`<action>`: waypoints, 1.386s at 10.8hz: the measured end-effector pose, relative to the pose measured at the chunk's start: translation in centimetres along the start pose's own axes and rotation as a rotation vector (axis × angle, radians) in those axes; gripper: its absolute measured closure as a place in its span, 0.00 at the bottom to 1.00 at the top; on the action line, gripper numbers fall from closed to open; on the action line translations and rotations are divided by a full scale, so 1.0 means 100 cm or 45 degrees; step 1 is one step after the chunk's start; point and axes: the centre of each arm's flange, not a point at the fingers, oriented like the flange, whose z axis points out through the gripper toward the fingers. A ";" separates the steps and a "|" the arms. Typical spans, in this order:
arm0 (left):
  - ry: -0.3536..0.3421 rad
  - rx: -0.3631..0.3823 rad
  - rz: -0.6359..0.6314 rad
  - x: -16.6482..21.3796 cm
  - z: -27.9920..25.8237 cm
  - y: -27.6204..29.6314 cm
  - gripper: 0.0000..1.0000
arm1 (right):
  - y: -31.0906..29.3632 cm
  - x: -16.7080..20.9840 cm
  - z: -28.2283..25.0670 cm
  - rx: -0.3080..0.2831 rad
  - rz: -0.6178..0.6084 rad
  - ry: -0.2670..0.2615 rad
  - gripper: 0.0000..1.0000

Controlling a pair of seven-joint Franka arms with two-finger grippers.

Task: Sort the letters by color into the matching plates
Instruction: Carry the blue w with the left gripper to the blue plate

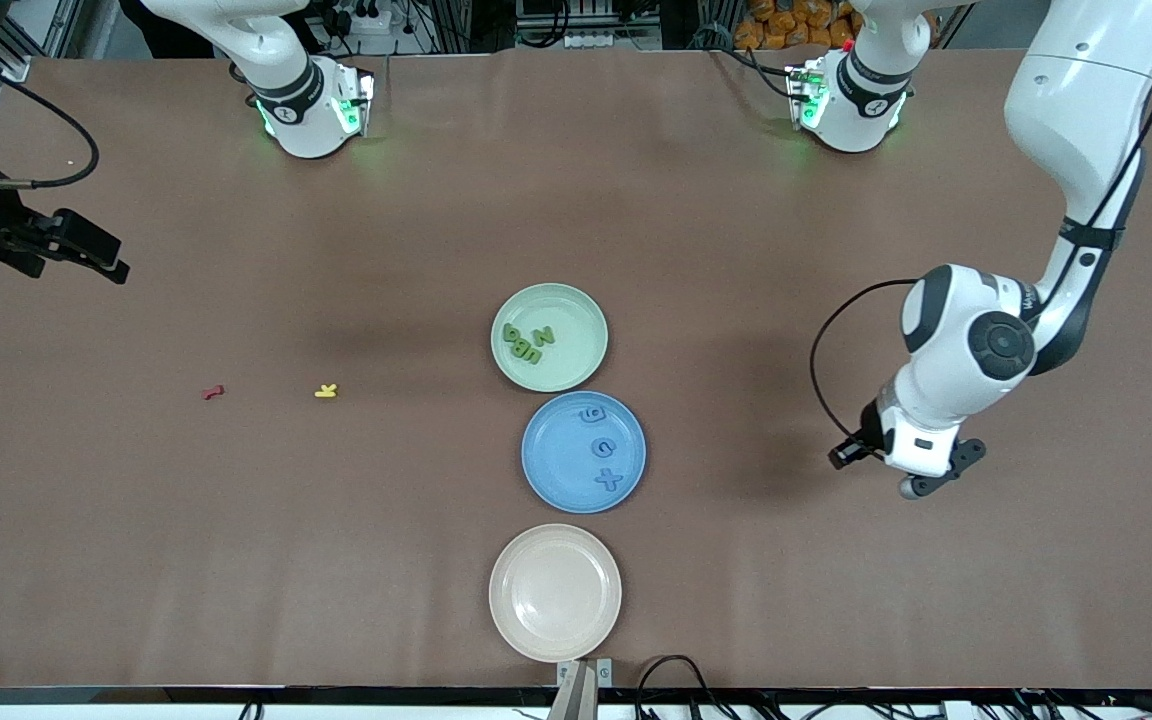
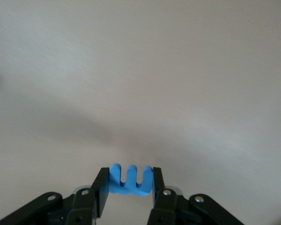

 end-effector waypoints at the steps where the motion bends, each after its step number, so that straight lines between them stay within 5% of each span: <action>1: 0.002 -0.019 -0.027 -0.016 -0.004 0.024 0.59 | 0.000 0.000 0.000 0.000 0.000 0.000 0.00; 9: -0.057 -0.158 -0.018 -0.158 0.009 0.184 0.59 | 0.000 0.000 0.000 0.000 0.000 0.000 0.00; 12: -0.019 -0.295 -0.058 -0.184 0.013 0.211 0.59 | 0.000 0.000 0.001 0.000 -0.001 -0.001 0.00; 15: 0.065 -0.330 -0.065 -0.217 0.025 0.227 0.59 | 0.000 0.000 0.001 0.000 -0.001 -0.001 0.00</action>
